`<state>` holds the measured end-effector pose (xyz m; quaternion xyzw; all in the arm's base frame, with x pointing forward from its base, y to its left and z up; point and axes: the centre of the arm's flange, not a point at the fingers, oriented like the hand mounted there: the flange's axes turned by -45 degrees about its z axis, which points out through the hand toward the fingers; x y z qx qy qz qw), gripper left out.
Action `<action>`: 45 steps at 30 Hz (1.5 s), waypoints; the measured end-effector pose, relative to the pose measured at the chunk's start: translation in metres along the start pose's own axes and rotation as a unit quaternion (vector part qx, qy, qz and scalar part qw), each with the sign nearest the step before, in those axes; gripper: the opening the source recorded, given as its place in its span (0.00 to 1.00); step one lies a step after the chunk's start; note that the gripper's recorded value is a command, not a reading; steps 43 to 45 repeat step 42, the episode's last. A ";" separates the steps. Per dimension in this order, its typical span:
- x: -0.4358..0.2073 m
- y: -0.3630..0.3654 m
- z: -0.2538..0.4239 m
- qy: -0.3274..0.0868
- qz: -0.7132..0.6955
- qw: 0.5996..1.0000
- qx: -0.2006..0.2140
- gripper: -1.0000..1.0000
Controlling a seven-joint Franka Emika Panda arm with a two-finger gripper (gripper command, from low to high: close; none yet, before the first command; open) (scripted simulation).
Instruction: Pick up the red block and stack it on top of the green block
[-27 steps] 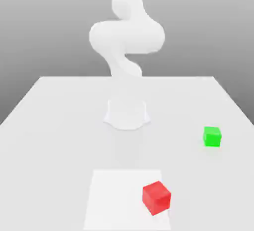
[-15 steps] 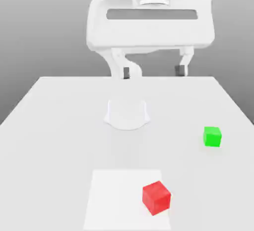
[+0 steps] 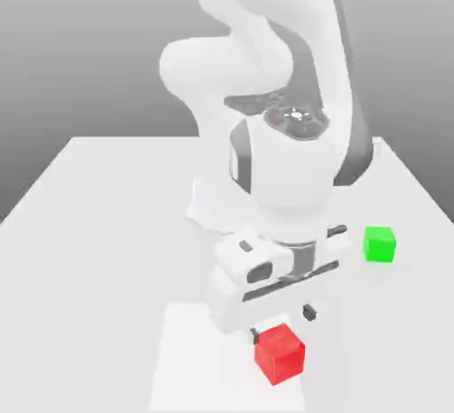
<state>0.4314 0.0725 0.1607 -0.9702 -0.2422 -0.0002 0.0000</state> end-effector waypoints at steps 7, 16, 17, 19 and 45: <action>-0.001 0.000 0.016 -0.001 0.000 1.000 0.000 0.00; 0.002 -0.061 -0.056 0.003 -0.100 0.995 0.011 0.00; 0.002 -0.092 -0.060 0.005 -0.150 0.989 0.014 0.00; -0.007 -0.144 -0.067 0.007 -0.242 0.970 0.020 0.00; -0.148 -0.335 -0.022 -0.001 -0.698 0.716 -0.001 1.00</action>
